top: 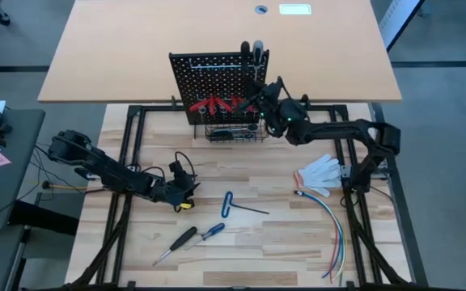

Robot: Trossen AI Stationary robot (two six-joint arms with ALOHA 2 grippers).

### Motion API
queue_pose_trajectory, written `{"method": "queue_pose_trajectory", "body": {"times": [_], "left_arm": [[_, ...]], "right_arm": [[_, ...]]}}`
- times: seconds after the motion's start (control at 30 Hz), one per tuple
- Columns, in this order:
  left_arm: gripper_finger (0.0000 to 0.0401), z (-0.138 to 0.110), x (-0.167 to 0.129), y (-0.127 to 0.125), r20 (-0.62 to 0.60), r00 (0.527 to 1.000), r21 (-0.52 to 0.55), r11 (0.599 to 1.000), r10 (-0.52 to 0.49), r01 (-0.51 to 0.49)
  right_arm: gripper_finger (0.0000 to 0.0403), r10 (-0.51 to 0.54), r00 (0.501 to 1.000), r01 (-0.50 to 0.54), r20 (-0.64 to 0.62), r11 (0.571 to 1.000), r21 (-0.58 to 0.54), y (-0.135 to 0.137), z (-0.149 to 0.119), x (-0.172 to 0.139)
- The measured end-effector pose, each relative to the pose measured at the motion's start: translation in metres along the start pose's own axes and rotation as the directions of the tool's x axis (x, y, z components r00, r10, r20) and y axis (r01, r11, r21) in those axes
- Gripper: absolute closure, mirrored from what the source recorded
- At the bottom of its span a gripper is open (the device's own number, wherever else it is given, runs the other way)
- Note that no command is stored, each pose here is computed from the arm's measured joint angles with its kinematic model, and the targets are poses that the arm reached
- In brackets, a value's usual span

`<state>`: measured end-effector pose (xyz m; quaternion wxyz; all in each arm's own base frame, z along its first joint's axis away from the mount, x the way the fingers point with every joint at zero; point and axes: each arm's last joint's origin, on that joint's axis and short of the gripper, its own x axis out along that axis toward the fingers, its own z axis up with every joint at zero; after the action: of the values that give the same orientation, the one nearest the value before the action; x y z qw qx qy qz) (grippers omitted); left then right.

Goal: Hang tools onto peg board
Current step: Hang the black screwdriver on the pegboard, then hang the transparent screwdriver on the pegboard

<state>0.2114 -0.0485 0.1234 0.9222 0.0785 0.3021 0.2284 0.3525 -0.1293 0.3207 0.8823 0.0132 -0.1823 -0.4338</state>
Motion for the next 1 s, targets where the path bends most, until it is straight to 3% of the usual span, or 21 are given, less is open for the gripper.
{"method": "queue_pose_trajectory", "body": {"times": [0.53,0.73,0.83,1.0], "left_arm": [[0.0263,-0.001,0.000,0.000,-0.010,1.000,0.001,1.000,-0.016,0.016],[0.0263,-0.001,0.000,0.000,-0.010,1.000,-0.002,1.000,-0.016,0.016],[0.0263,-0.001,0.000,0.000,-0.010,1.000,-0.003,1.000,-0.015,0.015],[0.0263,-0.001,0.000,0.000,-0.012,1.000,-0.008,1.000,-0.018,0.018]], "right_arm": [[0.0380,-0.028,0.997,0.025,-0.067,0.998,-0.049,-0.007,-0.013,0.012],[0.0315,-0.043,0.981,0.020,-0.191,0.992,-0.121,-0.009,-0.033,0.010],[0.0274,-0.042,0.984,0.022,-0.173,0.993,-0.112,-0.009,-0.023,0.009],[0.0219,-0.019,0.980,-0.029,-0.199,0.972,-0.234,-0.003,-0.011,0.001]]}}
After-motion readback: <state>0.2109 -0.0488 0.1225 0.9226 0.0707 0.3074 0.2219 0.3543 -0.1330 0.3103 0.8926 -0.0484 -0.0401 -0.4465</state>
